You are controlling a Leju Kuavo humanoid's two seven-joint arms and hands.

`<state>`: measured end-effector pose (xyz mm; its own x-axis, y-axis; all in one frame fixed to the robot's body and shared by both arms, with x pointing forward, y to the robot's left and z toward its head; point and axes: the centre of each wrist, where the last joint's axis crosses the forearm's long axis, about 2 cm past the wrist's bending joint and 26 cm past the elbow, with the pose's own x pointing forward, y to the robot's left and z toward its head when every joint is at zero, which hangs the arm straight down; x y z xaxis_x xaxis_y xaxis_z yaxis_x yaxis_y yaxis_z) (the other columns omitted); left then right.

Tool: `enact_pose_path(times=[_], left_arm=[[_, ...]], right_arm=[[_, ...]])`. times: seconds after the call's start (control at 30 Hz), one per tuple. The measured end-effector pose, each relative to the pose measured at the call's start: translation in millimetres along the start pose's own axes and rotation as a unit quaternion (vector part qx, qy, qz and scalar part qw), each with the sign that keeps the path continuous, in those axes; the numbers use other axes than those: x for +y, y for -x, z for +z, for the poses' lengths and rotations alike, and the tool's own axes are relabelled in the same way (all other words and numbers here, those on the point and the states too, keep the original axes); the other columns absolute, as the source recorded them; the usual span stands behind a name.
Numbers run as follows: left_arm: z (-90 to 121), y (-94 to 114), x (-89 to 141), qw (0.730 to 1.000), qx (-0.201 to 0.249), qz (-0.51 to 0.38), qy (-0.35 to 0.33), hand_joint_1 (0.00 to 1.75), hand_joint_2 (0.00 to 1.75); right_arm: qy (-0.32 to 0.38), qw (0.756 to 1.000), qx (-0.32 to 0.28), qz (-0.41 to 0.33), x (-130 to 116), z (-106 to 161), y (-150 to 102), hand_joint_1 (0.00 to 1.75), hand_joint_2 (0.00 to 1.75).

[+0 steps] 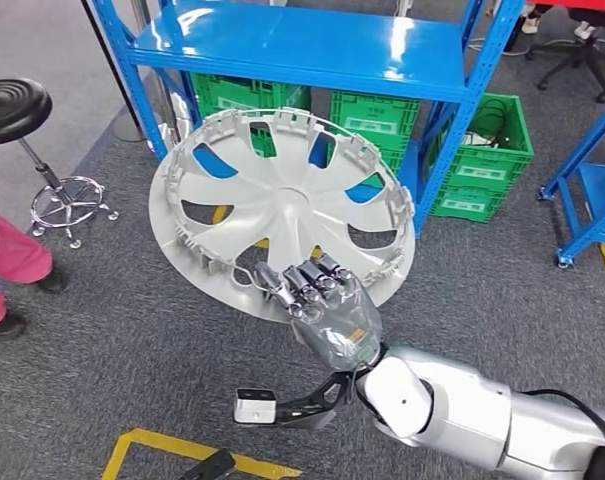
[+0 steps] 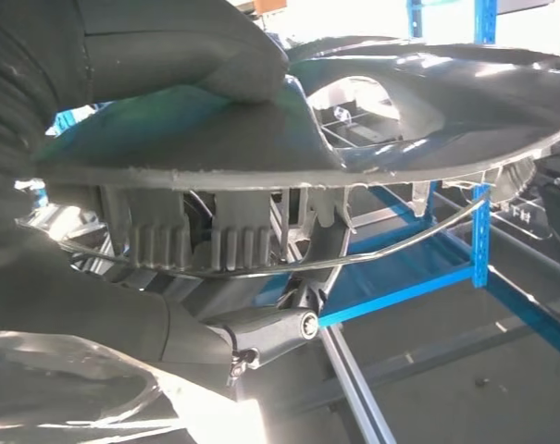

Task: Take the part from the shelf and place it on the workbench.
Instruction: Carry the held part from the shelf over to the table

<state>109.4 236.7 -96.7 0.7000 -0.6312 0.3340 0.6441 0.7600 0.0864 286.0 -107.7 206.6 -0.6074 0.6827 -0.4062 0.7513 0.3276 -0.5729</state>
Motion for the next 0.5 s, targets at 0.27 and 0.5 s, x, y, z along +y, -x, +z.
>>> enact_pose_path(times=[0.27, 0.5], left_arm=[[0.0, 0.3, 1.9, 1.0, 0.0, -0.002, -0.002, 0.0, 1.75], [0.0, -0.2, -1.8, 1.0, 0.0, -0.002, 0.001, 0.0, 1.75]], right_arm=[[-0.001, 1.0, 0.0, -0.001, 0.0, 0.7, -1.1, 1.75, 1.75], [0.002, 1.0, 0.0, 0.001, -0.1, -1.8, 1.2, 1.75, 1.75]])
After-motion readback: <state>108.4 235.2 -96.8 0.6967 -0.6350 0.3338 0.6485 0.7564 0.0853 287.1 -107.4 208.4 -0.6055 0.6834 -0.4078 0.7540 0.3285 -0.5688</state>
